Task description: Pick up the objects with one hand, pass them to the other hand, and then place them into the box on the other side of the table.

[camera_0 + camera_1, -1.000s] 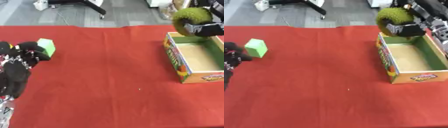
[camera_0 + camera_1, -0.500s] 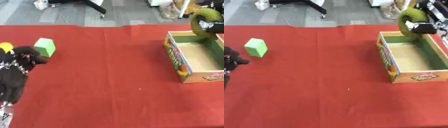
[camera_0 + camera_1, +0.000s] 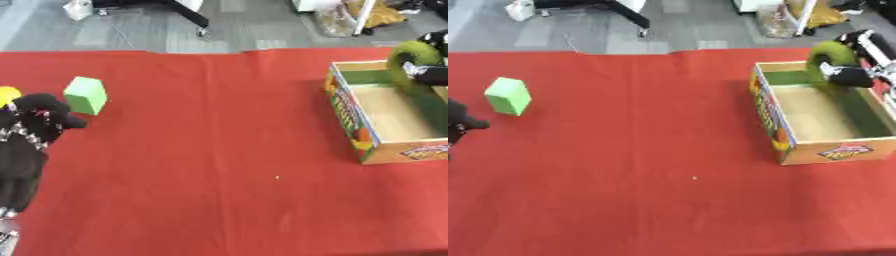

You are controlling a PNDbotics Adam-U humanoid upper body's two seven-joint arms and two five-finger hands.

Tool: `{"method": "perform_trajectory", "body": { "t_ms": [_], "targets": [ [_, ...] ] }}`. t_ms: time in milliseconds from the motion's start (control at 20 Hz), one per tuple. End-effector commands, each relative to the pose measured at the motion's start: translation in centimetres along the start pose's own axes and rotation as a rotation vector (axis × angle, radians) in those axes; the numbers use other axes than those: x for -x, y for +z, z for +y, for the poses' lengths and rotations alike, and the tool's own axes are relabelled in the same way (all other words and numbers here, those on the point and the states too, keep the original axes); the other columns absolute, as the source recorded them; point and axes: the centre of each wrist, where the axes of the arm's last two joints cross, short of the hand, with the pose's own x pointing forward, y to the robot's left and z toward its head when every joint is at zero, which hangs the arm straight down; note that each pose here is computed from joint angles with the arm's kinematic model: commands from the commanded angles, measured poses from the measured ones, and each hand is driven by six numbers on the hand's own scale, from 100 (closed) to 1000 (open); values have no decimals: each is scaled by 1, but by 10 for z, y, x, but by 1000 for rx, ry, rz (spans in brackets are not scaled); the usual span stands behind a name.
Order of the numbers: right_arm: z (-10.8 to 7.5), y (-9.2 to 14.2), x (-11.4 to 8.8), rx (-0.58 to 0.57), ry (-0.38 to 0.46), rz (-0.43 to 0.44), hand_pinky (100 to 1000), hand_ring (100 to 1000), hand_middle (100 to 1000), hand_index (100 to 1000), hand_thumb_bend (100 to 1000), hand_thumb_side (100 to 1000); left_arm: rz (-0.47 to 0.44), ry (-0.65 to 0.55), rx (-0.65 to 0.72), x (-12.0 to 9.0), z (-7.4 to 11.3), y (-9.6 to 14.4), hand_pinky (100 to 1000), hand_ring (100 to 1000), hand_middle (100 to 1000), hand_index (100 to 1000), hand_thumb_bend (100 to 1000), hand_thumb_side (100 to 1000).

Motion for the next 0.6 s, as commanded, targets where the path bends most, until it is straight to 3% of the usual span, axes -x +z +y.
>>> {"method": "perform_trajectory", "body": {
  "t_ms": [50,250,400,600],
  "targets": [
    [-15,2,4,-43,70,1,547,530,599,829,100,427,-21,-10,8,-5,1,-3,705,590,610,740,227,871],
    [-13,4,6,-128,103,-10,662,686,757,936,100,794,-22,-6,10,-4,0,-3,706,591,611,761,228,872],
    [-15,3,4,-127,103,-41,731,781,838,989,100,906,-18,-5,11,-3,1,-2,706,591,611,761,228,874],
    [-18,3,1,-115,94,-86,779,834,871,1000,100,941,-13,-6,9,-1,1,-1,706,591,611,762,228,877]
  ]
}}
